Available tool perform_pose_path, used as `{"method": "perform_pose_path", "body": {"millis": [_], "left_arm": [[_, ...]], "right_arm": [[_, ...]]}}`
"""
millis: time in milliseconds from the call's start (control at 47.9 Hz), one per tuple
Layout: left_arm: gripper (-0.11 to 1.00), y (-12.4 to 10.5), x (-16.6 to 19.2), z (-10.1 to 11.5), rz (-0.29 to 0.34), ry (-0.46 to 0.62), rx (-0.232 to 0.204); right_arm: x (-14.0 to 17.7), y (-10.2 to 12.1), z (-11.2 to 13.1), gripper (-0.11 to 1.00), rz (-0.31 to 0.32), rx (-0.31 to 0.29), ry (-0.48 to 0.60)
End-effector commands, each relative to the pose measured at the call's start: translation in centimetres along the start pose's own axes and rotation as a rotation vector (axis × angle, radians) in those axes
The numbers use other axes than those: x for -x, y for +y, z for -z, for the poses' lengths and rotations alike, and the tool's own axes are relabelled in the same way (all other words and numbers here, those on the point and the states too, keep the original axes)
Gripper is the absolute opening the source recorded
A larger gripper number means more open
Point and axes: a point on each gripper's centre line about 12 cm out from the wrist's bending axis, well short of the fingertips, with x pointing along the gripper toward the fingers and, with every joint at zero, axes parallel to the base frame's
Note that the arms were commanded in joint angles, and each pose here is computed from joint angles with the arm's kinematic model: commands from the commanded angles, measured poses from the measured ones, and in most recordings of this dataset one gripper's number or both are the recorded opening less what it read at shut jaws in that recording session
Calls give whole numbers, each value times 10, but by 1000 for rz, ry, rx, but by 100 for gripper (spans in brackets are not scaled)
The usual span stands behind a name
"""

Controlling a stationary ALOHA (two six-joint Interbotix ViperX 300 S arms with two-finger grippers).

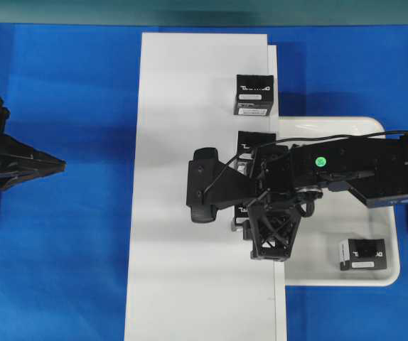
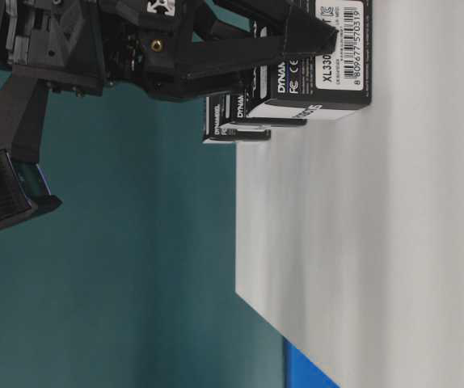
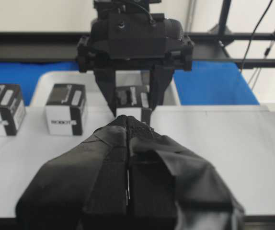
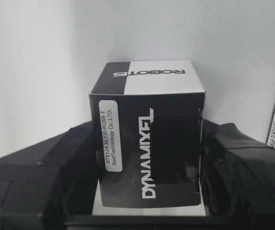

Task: Place the box from the white plastic tray onto the white base.
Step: 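Lower the box onto the base below the two standing boxes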

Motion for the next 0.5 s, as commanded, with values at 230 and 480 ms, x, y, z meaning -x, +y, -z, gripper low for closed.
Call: {"method": "perform_pose_path", "body": {"millis": [230, 480], "left_arm": [[-7, 0, -2, -9, 0, -20, -2], [-7, 0, -2, -10, 2, -21, -3]], "right_arm": [[-8, 0, 7, 58, 1, -4, 51], [-5, 1, 7, 58, 1, -4, 49]]}}
